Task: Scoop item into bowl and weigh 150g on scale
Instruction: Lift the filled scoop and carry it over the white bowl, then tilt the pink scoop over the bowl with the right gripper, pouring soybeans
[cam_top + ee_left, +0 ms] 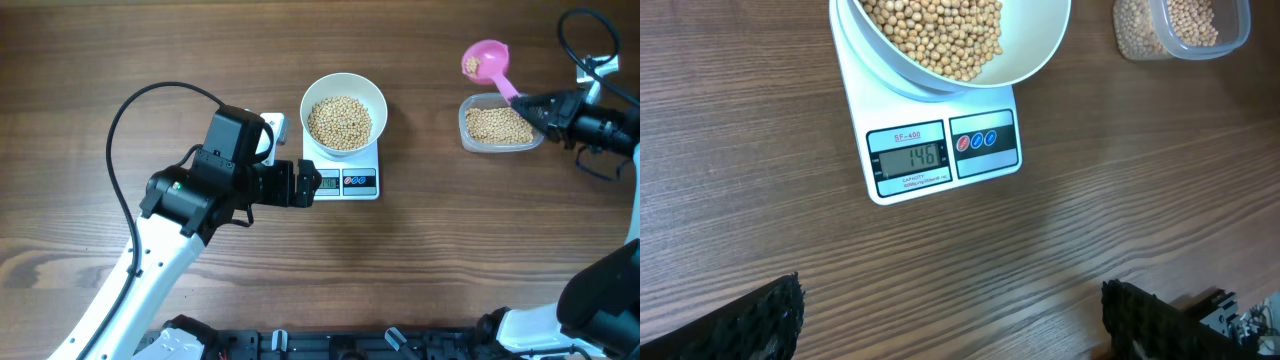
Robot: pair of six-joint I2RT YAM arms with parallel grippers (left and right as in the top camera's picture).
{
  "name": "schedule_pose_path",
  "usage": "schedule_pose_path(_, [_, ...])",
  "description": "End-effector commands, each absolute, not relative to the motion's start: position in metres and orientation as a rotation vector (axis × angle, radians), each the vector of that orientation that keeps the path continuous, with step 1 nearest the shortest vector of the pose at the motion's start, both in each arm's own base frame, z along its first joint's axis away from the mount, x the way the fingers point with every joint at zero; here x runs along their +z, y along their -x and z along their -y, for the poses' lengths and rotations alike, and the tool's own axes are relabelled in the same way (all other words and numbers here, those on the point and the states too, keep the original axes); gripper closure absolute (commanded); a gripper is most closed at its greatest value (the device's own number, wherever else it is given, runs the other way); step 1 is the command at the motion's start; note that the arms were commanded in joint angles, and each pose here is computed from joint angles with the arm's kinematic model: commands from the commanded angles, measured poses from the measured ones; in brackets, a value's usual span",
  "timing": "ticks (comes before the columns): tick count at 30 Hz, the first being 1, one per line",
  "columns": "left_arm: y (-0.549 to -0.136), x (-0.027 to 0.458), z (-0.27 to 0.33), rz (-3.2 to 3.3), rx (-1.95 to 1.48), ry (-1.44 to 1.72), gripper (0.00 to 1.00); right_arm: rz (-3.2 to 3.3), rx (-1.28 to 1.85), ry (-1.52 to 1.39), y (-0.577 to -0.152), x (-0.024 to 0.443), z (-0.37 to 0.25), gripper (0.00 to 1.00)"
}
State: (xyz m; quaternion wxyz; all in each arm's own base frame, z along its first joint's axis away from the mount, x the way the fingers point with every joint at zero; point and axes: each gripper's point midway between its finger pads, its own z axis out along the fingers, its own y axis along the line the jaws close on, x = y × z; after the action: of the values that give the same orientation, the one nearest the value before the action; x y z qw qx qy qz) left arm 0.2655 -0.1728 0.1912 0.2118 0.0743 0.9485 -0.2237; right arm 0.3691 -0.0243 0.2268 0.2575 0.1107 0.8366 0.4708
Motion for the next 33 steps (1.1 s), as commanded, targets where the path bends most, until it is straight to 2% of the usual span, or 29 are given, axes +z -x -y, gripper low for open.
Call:
schedule_pose_path(1, [-0.264,0.189,0.175,-2.636,-0.625,-0.243,0.0,-2.18,1.406,-0.126,-0.368,0.254,-0.012,0.96])
schedule_pose_path(6, [-0.264,0.189,0.175,-2.636,-0.625,-0.243,0.0,-2.245,1.422,0.068,-0.367,0.249,-0.067,0.96])
schedule_pose_path(16, [-0.264,0.189,0.175,-2.636,-0.625,-0.243,0.0,-2.439,1.059,0.366,-0.374,0.208,-0.13,0.96])
schedule_pose_path(23, [-0.264,0.189,0.175,-2.636,-0.625,-0.243,0.0,-2.444,0.838,0.561,-0.376,0.197,-0.161,0.96])
schedule_pose_path(33, [-0.264,0.189,0.175,-2.636,-0.625,-0.243,0.0,-2.443,0.44,0.758,-0.375,0.186,-0.169,0.96])
